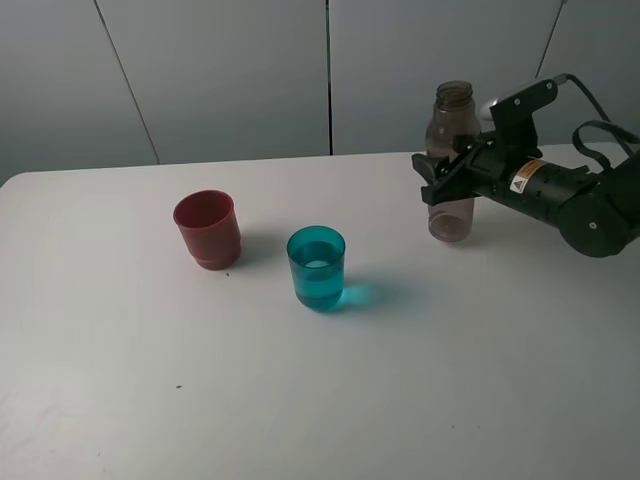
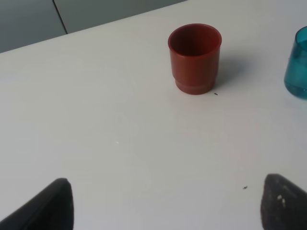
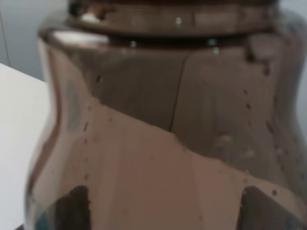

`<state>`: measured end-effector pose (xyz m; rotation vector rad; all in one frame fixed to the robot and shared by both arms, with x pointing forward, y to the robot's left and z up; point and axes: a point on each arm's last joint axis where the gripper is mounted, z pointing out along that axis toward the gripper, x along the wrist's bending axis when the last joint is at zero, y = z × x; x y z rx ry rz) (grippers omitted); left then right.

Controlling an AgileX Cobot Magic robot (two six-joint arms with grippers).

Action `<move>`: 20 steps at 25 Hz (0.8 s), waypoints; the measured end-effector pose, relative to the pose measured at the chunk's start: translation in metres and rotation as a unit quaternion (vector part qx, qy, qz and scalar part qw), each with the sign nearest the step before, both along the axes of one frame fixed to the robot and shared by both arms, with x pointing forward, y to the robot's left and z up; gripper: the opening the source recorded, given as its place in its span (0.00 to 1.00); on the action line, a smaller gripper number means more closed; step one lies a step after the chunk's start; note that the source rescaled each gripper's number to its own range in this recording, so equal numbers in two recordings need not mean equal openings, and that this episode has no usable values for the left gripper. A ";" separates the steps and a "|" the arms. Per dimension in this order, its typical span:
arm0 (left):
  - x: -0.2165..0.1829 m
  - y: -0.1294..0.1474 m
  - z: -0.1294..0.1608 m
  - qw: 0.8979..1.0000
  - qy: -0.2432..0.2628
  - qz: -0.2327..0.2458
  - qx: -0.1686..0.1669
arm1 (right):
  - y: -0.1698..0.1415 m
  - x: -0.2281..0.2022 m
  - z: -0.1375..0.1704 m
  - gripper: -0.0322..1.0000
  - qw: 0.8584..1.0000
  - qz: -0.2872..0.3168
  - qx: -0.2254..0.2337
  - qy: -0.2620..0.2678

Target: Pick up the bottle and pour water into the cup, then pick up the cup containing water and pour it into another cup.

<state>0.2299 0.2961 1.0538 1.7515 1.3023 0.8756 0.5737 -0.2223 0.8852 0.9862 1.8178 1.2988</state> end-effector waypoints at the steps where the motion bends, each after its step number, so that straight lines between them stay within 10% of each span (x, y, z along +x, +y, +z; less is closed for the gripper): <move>1: 0.000 0.000 0.000 1.000 0.000 0.000 0.000 | 0.000 0.000 -0.002 0.03 1.000 -0.001 -0.001 -0.002; 15: 0.000 0.000 0.000 1.000 0.000 0.000 0.000 | 0.000 0.000 -0.008 0.06 1.000 0.000 -0.001 -0.001; 20: 0.000 0.000 0.000 1.000 0.000 0.000 0.000 | 0.000 0.001 -0.006 0.91 1.000 0.001 0.005 -0.010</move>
